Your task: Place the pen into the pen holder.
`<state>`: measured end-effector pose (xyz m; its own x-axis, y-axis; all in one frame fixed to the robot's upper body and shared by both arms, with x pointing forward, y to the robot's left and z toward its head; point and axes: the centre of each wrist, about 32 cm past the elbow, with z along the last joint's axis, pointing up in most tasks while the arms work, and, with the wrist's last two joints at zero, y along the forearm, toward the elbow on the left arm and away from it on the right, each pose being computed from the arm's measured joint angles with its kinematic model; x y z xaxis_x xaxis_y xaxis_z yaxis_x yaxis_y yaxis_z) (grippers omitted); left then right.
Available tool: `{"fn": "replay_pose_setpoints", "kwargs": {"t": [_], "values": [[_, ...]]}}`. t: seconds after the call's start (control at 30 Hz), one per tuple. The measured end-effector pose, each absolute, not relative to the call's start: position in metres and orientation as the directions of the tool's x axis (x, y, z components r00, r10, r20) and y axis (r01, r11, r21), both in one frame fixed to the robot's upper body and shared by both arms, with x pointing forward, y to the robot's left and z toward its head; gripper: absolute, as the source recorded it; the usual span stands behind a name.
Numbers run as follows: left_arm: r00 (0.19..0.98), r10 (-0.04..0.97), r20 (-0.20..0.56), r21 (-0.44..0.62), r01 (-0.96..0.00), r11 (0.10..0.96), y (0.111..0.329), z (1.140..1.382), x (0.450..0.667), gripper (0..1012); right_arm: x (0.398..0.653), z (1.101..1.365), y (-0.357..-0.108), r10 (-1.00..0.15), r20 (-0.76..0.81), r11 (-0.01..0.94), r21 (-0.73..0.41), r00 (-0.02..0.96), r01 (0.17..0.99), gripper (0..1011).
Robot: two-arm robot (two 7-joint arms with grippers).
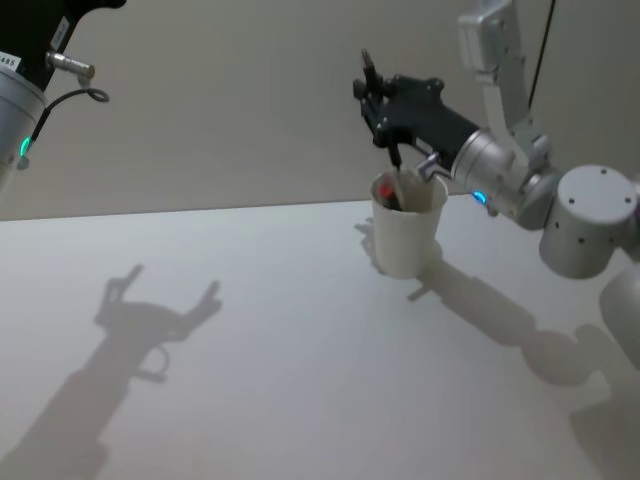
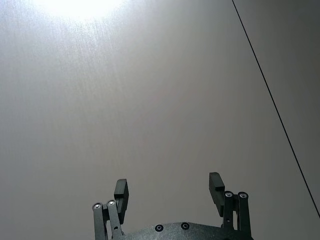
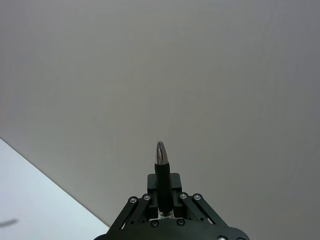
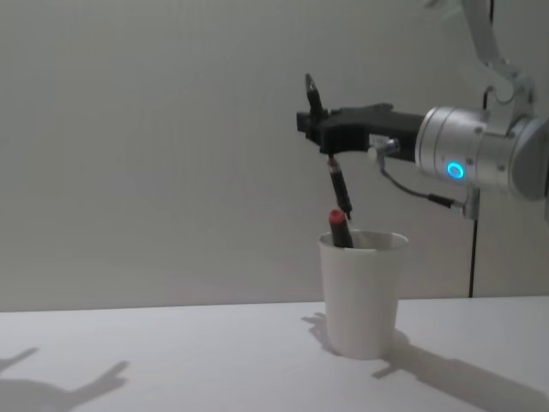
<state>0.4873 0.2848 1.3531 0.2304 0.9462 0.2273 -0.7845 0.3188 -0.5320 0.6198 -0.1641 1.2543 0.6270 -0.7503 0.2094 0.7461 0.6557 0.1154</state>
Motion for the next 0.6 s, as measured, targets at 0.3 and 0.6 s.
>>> {"fn": "replay_pose_setpoints", "kwargs": {"t": [0.3,0.6], "values": [[0.229,0.946,0.228,-0.533,-0.784,0.318,0.285,1.354,0.487,1001,0.607,1.243,-0.168,-0.762,0.179,0.644,0.100,0.622,0.759,144],[0.228,0.946,0.229,-0.533,-0.784,0.318,0.285,1.354,0.487,1001,0.599,1.237,-0.173,-0.769,0.159,0.636,0.086,0.619,0.767,166]]}}
